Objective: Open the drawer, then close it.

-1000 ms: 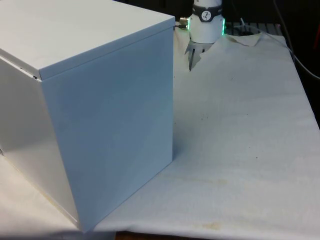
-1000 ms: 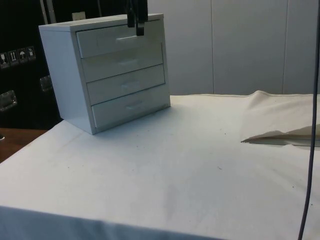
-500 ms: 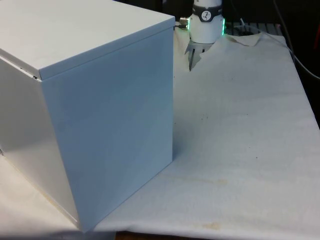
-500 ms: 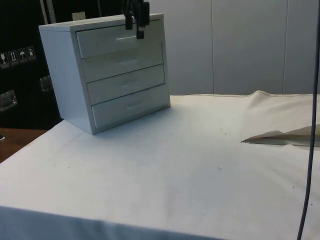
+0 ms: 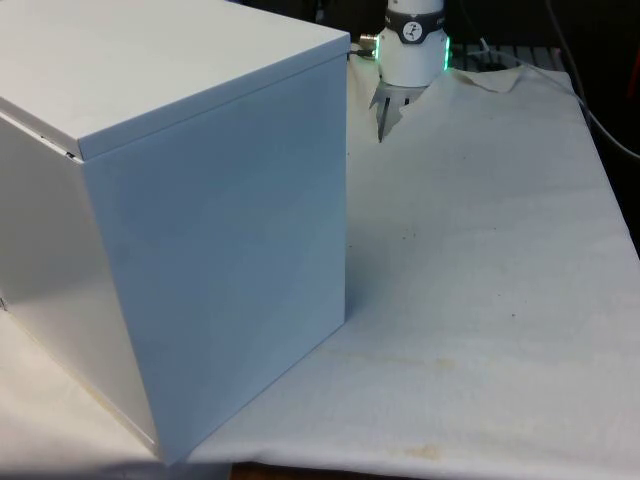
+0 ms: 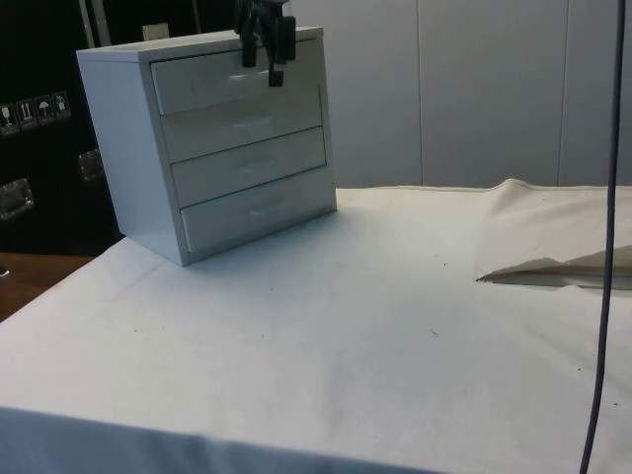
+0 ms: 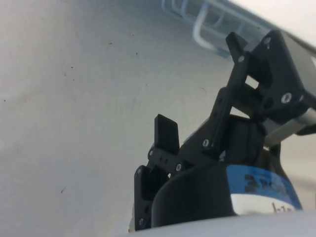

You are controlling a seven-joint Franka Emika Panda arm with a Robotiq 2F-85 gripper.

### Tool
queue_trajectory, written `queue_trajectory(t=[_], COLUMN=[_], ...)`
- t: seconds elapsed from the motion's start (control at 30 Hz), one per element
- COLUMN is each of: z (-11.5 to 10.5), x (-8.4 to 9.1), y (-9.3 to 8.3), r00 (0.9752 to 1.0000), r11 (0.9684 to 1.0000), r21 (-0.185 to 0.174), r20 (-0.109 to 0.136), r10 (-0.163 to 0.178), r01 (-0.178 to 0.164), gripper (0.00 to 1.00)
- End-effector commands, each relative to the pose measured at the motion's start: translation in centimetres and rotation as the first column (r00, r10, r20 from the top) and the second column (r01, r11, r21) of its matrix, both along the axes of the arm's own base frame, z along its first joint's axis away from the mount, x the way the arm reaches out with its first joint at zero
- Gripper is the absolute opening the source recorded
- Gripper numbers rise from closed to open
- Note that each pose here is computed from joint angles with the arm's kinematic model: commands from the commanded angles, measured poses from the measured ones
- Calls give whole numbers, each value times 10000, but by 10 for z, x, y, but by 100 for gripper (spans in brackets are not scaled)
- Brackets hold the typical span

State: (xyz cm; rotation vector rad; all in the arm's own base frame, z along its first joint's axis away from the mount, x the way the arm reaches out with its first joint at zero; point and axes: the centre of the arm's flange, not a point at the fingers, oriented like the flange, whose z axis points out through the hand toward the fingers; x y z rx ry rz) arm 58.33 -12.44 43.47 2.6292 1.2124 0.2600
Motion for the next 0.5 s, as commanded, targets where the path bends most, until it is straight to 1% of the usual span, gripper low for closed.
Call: queue_trajectory(t=[0.0,0.03,0.07,0.13,0.27,0.3,0.33,0.47], z=[-1,0,-1,-3,-7,-5,-7,-11], x=[1,0,1,1,3,1,4,7], y=[-1,-1,-2,-3,-3,-3,-3,-3], r00=[9998,10000,9997,9993,9985,9990,9984,9976], r11=[9998,10000,9997,9993,9986,9990,9984,9977], r21=[50,-1,40,29,-6,-57,-11,-48], r20=[28,-4,22,-29,-111,-134,-122,-158], r10=[180,52,236,381,528,433,557,680], r01=[-180,-52,-236,-381,-528,-434,-557,-681], gripper=[100,100,100,100,100,100,100,100])
